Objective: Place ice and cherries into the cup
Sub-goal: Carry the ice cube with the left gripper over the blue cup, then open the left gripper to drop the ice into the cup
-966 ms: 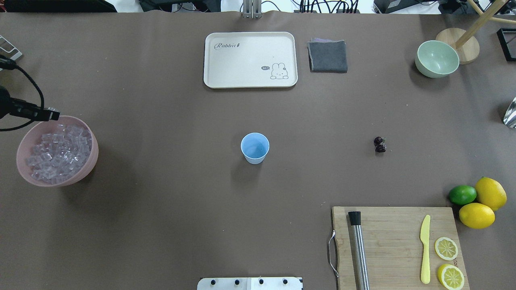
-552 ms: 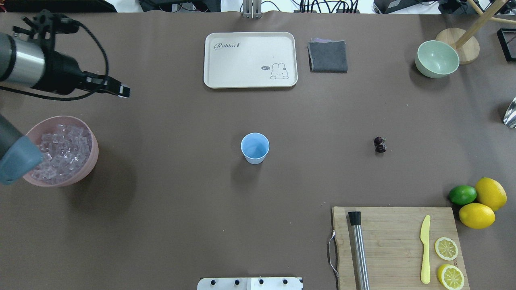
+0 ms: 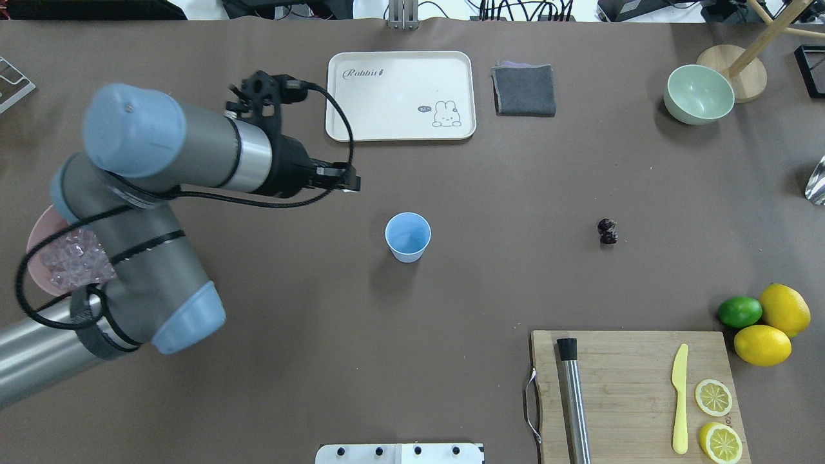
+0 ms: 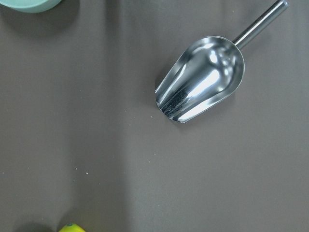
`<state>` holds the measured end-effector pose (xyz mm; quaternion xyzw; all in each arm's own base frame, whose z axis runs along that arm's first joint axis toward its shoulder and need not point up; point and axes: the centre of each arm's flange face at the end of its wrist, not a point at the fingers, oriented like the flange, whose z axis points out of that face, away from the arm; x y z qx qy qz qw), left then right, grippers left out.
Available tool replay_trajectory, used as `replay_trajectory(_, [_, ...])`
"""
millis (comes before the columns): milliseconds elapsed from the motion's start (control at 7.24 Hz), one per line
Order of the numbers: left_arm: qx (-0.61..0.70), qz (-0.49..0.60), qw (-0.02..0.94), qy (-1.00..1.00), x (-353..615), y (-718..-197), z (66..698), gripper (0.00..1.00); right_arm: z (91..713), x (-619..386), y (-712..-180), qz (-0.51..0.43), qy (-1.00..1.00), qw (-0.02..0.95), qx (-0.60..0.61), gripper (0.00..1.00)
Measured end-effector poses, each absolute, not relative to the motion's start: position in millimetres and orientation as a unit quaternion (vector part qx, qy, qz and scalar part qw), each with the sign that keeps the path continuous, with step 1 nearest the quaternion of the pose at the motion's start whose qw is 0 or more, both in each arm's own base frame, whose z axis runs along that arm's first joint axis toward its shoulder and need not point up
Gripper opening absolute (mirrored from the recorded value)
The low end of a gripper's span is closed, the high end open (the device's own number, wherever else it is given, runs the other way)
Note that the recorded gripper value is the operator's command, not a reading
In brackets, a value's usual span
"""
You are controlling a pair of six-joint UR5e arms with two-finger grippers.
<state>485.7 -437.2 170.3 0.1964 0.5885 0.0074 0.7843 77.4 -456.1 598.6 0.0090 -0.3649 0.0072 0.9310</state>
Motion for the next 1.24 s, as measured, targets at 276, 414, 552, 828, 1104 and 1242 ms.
replay_trajectory(276, [0.195, 0.006, 0.791, 0.580, 513.8, -432.8, 171.4, 0.00, 597.9, 76.8, -456.3, 0.007, -0.368, 0.930, 0.011, 1.00])
replay_trajectory(414, [0.194, 0.009, 0.792, 0.580, 522.4, -430.6, 168.9, 0.00, 597.6, 76.6, -456.4, 0.006, -0.370, 0.929, 0.011, 1.00])
replay_trajectory(552, [0.191, 0.012, 0.792, 0.580, 529.6, -426.3, 166.6, 0.00, 597.6, 75.8, -456.5, 0.006, -0.371, 0.929, 0.011, 1.00])
replay_trajectory(828, [0.187, 0.016, 0.796, 0.576, 539.1, -423.7, 171.1, 0.97, 597.5, 75.2, -457.0, 0.005, -0.372, 0.928, 0.011, 1.00])
replay_trajectory(1104, [0.197, 0.009, 0.799, 0.569, 546.5, -419.9, 175.8, 0.98, 597.7, 74.9, -456.9, 0.005, -0.372, 0.928, 0.011, 1.00])
replay_trajectory(1242, [0.209, 0.002, 0.798, 0.565, 555.5, -409.3, 174.5, 0.98, 597.9, 74.9, -456.8, 0.005, -0.372, 0.928, 0.011, 1.00])
